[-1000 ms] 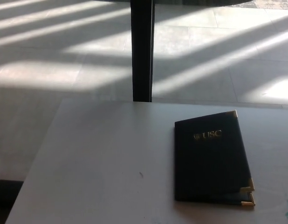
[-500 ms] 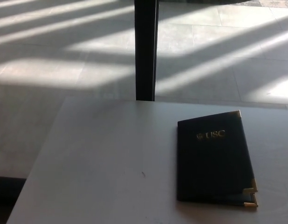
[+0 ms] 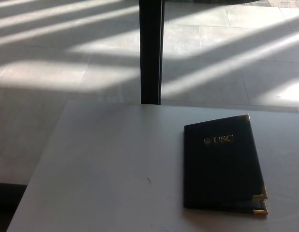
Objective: There is a diary kept infront of the robot and the robot uses its right hand to grab its cover and puses it to the left to open it.
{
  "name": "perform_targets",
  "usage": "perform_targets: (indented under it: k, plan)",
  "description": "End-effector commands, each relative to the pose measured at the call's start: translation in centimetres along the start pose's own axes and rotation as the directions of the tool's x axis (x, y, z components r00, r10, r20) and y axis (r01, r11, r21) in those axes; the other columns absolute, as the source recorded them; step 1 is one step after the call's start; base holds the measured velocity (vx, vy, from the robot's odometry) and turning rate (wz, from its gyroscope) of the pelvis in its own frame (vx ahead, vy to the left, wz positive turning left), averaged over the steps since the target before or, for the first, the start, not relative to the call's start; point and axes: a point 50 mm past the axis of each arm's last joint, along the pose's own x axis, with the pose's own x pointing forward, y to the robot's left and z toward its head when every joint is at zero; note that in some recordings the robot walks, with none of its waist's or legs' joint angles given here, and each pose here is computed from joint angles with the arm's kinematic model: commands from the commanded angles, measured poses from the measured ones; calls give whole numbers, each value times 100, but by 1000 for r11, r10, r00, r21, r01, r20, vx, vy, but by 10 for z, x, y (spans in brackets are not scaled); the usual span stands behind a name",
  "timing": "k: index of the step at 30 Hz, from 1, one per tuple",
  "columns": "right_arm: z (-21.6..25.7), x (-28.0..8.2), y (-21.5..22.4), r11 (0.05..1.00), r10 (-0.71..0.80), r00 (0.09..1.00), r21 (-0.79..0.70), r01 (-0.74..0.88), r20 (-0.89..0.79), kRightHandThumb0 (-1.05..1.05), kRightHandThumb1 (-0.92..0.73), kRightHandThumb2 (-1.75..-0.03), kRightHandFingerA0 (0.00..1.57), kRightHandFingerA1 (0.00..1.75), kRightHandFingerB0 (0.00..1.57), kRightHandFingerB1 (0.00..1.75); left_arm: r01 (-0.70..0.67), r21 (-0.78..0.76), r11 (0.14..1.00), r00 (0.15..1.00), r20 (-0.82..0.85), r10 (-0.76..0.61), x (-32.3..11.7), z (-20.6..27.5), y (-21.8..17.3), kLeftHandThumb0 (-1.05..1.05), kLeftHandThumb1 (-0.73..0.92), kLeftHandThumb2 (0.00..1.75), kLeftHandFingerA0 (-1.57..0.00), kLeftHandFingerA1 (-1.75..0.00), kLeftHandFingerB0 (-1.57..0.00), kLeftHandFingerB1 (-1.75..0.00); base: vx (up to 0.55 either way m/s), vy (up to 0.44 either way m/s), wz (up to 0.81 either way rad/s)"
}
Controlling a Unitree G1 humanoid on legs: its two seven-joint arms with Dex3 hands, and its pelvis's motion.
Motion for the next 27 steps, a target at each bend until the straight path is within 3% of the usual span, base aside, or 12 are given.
perform_targets:
  k: [1,6,7,8,11,12,13,14,27]
  plan:
    - [-27,-10,5,998,25,991,-57,-33,-130,-66,-91,-67,34,52,24,40,-21,-1,1000,1000,7,21,1,7,4,-92,92,98,-52,-99,-43,-83,0,0,0]
    - [-45,-16,9,993,70,978,-79,-87,-194,-60,-92,-72,30,47,22,38,-18,11,1000,1000,9,18,1,6,4,-91,92,98,-52,-98,-43,-82,0,0,0]
    - [-52,-16,11,993,66,974,-83,-86,-218,-62,-82,-94,25,51,21,46,-13,12,1000,1000,9,13,1,6,5,-93,92,97,-52,-99,-43,-83,0,0,0]
    - [-57,-16,12,992,65,970,-91,-88,-233,-58,-92,-75,30,46,21,38,-13,9,1000,1000,8,13,1,6,5,-92,92,97,-53,-99,-43,-82,0,0,0]
    - [-60,-17,13,990,66,968,-103,-93,-242,-58,-92,-75,30,46,21,38,-19,5,1000,1000,5,19,0,5,7,-92,92,97,-53,-99,-43,-82,0,0,0]
    - [-67,-19,14,988,65,962,-117,-99,-266,-62,-82,-96,28,54,22,47,-25,10,1000,1000,7,25,0,5,7,-96,92,98,-54,-100,-44,-84,0,0,0]
    - [-70,-20,15,987,65,959,-123,-103,-275,-62,-82,-96,28,54,22,47,-27,13,1000,1000,8,27,0,4,7,-96,92,98,-54,-100,-44,-84,0,0,0]
    - [-74,-21,16,984,68,955,-138,-112,-290,-59,-92,-76,34,53,23,40,-29,4,1000,1000,3,29,0,4,7,-96,92,97,-54,-100,-44,-84,0,0,0]
    - [-109,-39,32,961,130,909,-175,-214,-397,-64,-92,-74,33,57,22,42,-31,3,1000,1000,5,31,1,6,6,-93,92,97,-55,-101,-45,-86,0,0,0]
